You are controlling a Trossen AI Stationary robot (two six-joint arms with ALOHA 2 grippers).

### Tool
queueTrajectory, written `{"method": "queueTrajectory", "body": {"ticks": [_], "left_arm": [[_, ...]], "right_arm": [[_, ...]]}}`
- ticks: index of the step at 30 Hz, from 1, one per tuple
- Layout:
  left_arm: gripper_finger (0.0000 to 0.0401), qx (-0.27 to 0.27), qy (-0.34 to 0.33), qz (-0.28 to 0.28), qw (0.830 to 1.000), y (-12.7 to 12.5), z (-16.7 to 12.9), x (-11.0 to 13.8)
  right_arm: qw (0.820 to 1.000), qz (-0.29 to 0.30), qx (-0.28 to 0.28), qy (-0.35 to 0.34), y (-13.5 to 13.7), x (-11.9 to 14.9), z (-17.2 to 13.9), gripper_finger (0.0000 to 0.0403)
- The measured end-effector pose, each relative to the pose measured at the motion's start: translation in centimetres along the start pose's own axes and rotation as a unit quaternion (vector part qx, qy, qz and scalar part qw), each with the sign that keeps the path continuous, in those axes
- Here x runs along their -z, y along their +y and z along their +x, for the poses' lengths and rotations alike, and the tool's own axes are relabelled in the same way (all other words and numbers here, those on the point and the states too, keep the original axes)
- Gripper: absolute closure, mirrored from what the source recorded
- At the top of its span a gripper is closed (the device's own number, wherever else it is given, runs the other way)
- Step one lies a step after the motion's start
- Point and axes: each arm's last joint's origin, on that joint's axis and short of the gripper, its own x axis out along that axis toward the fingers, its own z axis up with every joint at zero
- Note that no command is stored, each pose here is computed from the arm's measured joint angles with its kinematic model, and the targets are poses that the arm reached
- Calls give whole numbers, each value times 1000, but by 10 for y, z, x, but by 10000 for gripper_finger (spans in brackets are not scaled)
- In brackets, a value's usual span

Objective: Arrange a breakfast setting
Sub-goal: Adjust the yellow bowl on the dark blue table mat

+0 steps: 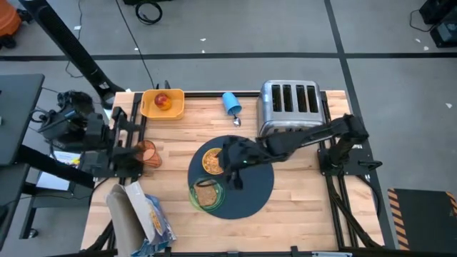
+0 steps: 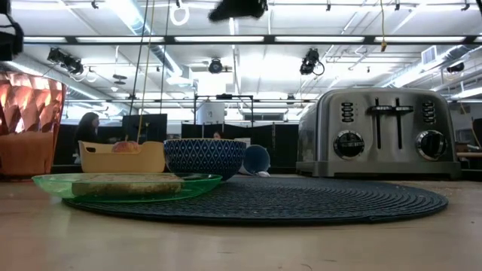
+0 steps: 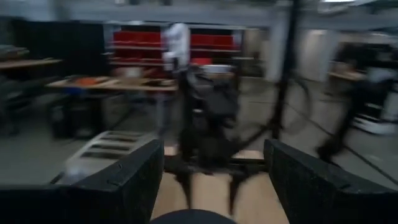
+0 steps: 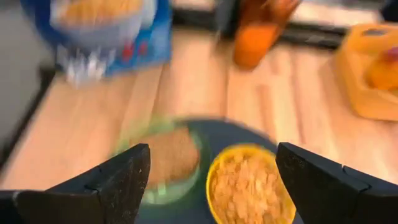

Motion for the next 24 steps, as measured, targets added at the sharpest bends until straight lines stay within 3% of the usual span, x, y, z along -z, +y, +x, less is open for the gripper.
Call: {"method": "queueTrajectory", "body": {"ticks": [3, 10, 15, 24], "left_arm": [[120, -43, 4, -5, 999, 1, 7, 6], [120, -71, 13, -31, 997, -1, 15, 20], [120, -78, 6, -73, 994, 0, 16, 19], [120, -78, 8, -51, 996, 0, 16, 19]], "right_arm": [[997, -60, -36, 26, -7, 11, 22, 55], [978, -144, -93, 117, -14, 48, 77, 80], [972, -145, -92, 161, -22, 65, 95, 136], [961, -173, -105, 190, -27, 80, 110, 217]]}}
